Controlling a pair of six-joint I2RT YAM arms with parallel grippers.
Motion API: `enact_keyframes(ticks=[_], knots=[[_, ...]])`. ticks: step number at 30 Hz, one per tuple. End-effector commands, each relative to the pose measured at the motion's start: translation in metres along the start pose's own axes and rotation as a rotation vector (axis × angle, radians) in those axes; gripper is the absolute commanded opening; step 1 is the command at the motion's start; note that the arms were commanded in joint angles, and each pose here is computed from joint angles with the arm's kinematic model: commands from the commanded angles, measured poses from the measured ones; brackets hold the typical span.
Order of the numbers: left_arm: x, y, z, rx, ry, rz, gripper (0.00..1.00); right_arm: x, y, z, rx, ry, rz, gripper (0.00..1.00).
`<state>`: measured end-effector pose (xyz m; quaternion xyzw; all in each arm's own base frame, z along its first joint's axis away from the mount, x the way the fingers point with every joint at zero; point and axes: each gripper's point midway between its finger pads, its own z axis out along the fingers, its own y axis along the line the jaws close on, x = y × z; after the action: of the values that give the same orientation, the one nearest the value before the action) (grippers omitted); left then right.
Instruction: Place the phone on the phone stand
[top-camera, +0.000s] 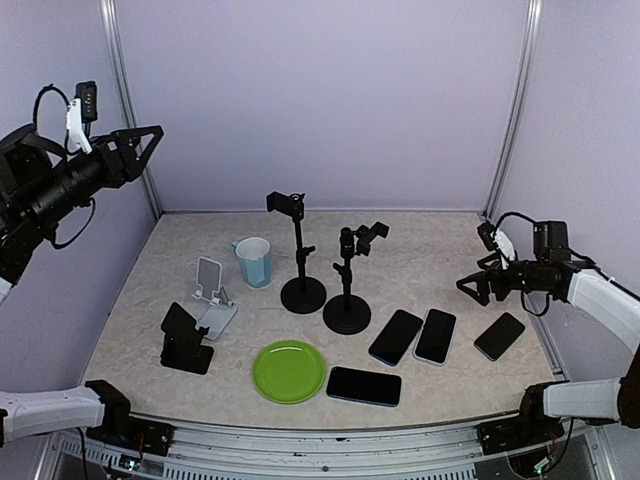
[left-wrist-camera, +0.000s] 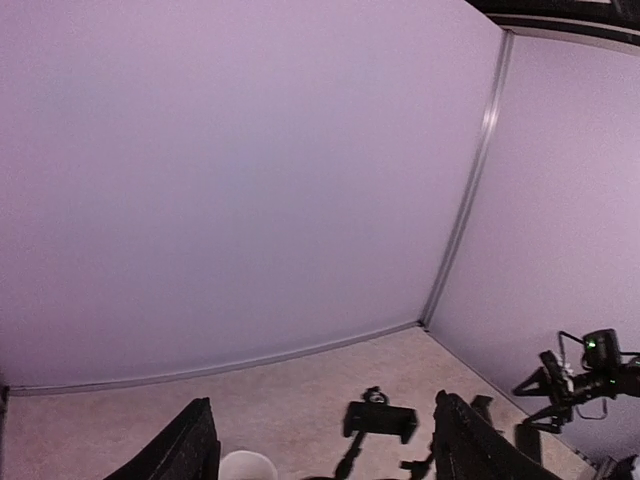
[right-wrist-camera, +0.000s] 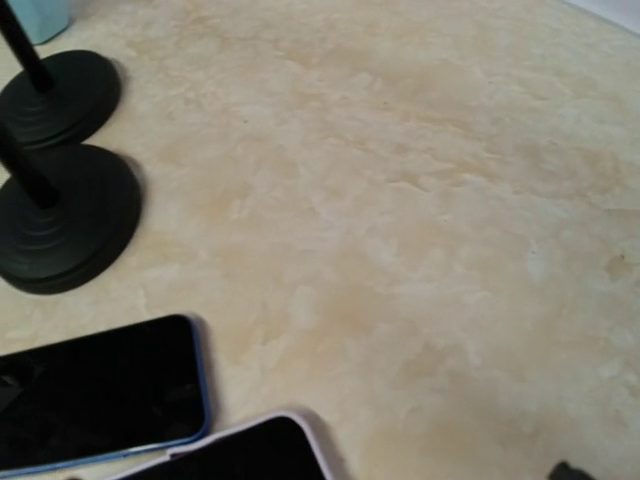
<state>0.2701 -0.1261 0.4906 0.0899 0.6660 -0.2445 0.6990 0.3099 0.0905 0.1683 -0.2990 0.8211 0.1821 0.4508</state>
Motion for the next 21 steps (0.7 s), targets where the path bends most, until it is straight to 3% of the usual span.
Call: enact_keyframes(ticks=[1,4,10,15,21], knots=[[0.019,-0.079,0.015,0.218,0.09,-0.015,0.71,-0.001,0.005,-0.002,-0.031,-0.032,-0.033,1.0],[0.034,-0.149,0.016,0.357,0.172,0.074,0.72,-0.002,0.006,-0.003,-0.034,-0.043,-0.045,1.0],[0.121,-0.27,0.016,0.587,0.424,0.261,0.74,-0.005,0.006,-0.003,-0.035,-0.055,-0.063,1.0],[0.218,-0.316,0.006,0.735,0.636,0.386,0.76,-0.001,0.001,-0.003,0.003,-0.045,-0.092,1.0],[0.315,-0.337,-0.018,0.837,0.844,0.523,0.79,-0.008,0.006,-0.007,-0.022,-0.07,-0.088,1.0]])
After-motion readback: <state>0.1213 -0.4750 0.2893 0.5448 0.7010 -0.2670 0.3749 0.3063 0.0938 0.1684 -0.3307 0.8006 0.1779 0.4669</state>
